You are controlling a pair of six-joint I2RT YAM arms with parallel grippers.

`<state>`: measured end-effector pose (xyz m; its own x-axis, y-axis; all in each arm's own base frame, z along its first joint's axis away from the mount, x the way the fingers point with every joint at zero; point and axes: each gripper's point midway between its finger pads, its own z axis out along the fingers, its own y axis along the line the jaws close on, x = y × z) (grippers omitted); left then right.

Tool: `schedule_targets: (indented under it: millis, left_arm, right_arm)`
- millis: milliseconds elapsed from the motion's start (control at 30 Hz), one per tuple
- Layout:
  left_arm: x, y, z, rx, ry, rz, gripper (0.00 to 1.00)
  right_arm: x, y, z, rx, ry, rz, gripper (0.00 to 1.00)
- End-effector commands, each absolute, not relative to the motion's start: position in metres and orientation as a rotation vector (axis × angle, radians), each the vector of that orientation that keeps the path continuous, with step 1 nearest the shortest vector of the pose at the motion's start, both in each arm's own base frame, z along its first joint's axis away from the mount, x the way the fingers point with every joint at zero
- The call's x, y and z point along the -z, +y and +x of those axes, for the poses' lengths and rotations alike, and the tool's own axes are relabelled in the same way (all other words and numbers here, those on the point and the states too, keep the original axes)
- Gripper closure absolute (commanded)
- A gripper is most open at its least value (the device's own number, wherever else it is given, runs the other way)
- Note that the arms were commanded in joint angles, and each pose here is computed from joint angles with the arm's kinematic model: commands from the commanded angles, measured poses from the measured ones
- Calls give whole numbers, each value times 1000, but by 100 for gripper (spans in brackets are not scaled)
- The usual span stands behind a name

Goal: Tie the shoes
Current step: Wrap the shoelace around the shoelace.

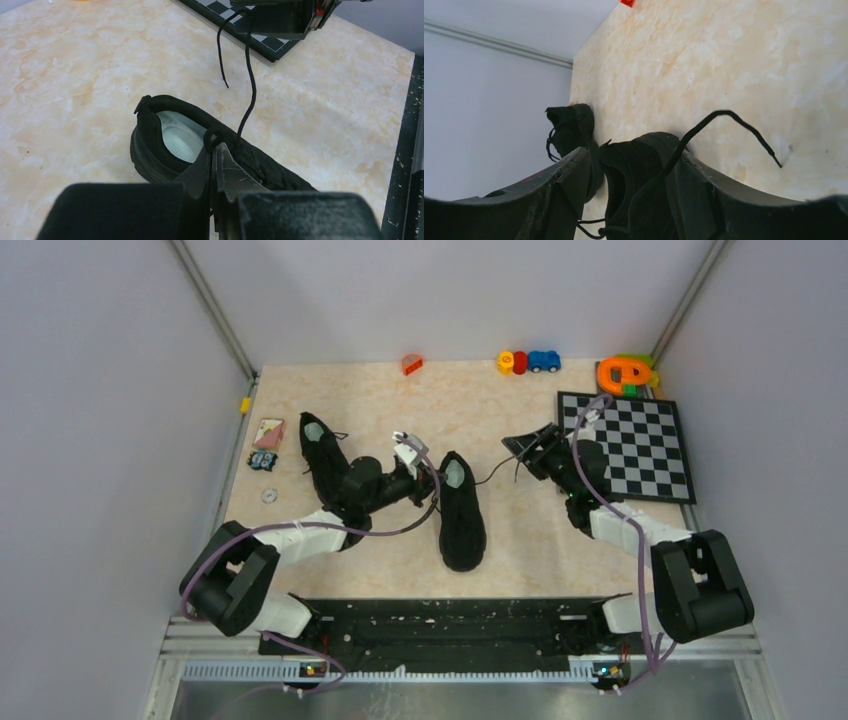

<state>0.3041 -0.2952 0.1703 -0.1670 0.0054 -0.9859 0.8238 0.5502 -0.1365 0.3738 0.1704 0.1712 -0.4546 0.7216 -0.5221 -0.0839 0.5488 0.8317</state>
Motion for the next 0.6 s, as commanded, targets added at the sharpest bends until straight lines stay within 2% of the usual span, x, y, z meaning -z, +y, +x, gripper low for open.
schedule_targets:
  millis: [0,233,567]
  left_arm:
    - [-189,-301,306,851,1524,774,100]
    - [-189,-305,308,836,1521,832,100]
    - [-188,-304,314,757,1523,935,100]
  right_arm:
    - [-164,179,355,-1111,1861,494,36]
    - [-141,205,324,-1220,1892,571,35]
    - [-132,221,342,-1273,1858,631,35]
